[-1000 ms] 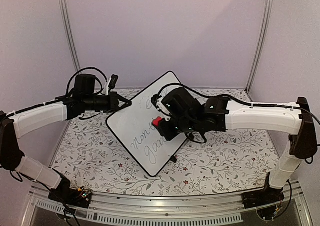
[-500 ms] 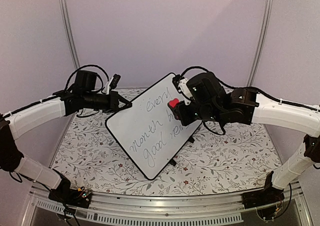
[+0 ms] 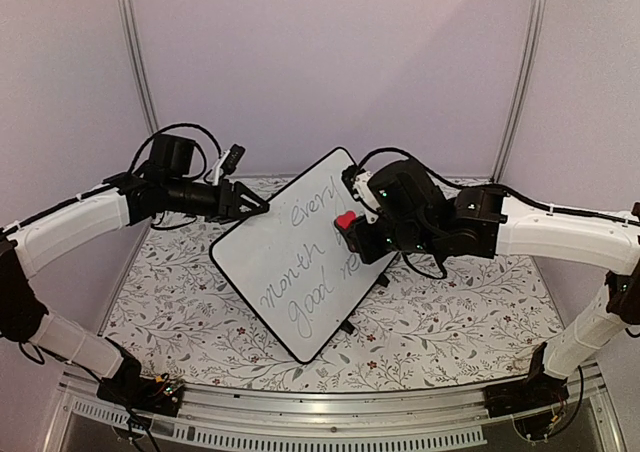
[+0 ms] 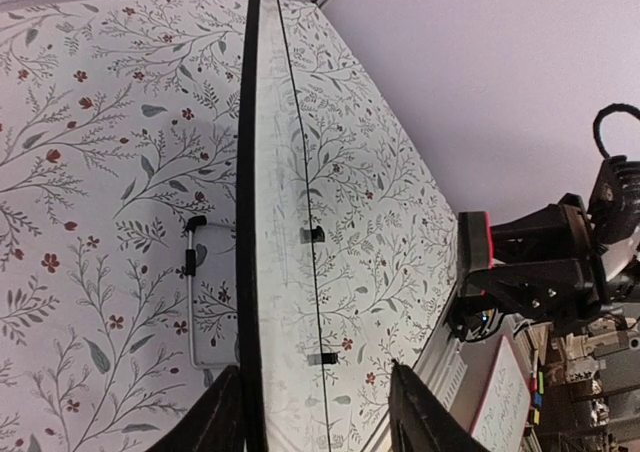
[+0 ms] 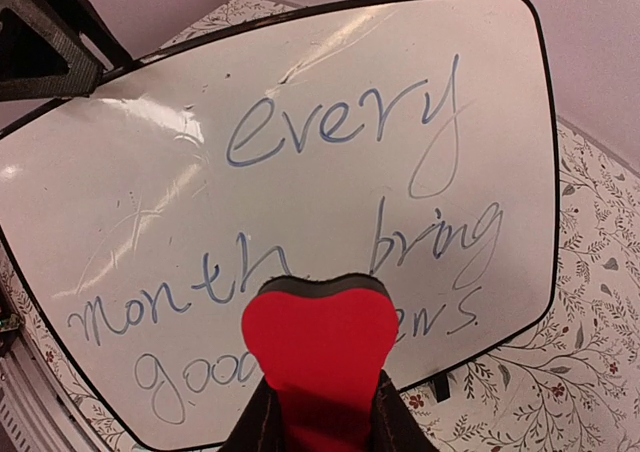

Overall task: Erase the whiteboard
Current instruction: Erase the whiteboard at the center of the board.

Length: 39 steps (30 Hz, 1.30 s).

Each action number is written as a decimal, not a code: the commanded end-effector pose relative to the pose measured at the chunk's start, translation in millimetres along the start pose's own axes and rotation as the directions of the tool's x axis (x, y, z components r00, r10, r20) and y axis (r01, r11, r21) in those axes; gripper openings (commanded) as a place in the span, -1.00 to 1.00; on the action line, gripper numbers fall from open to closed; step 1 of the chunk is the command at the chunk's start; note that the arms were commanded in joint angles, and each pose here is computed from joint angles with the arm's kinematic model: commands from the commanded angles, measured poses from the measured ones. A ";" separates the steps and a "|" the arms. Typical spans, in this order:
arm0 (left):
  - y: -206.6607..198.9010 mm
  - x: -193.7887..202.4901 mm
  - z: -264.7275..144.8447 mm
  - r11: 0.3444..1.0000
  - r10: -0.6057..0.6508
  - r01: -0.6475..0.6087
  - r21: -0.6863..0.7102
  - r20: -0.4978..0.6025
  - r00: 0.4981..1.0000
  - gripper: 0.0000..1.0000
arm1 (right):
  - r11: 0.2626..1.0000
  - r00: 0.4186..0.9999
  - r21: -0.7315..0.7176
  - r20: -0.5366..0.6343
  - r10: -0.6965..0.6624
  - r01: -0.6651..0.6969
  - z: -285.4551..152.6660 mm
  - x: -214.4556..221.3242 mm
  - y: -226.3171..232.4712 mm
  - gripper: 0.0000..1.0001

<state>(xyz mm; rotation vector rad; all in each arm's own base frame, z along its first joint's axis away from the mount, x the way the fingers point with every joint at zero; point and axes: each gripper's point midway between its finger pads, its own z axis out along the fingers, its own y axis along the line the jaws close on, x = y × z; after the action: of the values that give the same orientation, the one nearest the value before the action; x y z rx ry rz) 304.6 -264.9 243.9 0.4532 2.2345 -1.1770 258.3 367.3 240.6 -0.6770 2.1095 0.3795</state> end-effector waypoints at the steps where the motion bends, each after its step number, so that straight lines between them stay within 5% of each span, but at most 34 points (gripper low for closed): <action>1: -5.0 -14.6 6.0 1.000 0.024 -0.024 0.010 0.016 1.000 -0.01 | 0.999 0.999 -0.015 0.030 0.033 -0.032 -5.7 -5.1 0.6 -0.86; 7: 6.4 -30.8 19.3 1.000 0.020 -0.019 -0.022 0.031 0.999 0.34 | 1.000 0.999 -0.019 0.030 0.026 -0.025 0.9 -6.5 4.0 -0.85; 13: 20.6 -44.8 37.4 0.999 0.011 -0.011 -0.034 0.019 1.000 0.39 | 0.997 0.997 -0.044 0.049 -0.062 0.065 19.2 -21.3 20.1 -0.83; 24: 18.1 -40.5 46.1 0.999 -0.005 0.005 0.041 0.003 1.000 -0.27 | 0.981 0.985 -0.098 0.067 -0.161 0.167 49.3 -57.6 33.5 -0.82; 33: 23.9 -44.7 57.2 0.999 -0.039 0.041 0.028 -0.043 0.998 -0.49 | 0.990 0.996 -0.108 0.023 -0.088 0.090 74.7 -64.7 5.4 -0.83; 39: 34.4 -41.1 62.7 0.999 -0.046 0.046 0.004 -0.044 0.998 -0.84 | 0.989 0.993 -0.084 0.003 -0.121 0.121 76.5 -60.4 -3.3 -0.83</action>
<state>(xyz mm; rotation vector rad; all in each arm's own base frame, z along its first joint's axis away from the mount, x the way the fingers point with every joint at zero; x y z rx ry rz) 373.0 -301.9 222.6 0.4415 2.2867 -1.2269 339.3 421.1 240.5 -0.8279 2.0663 0.4014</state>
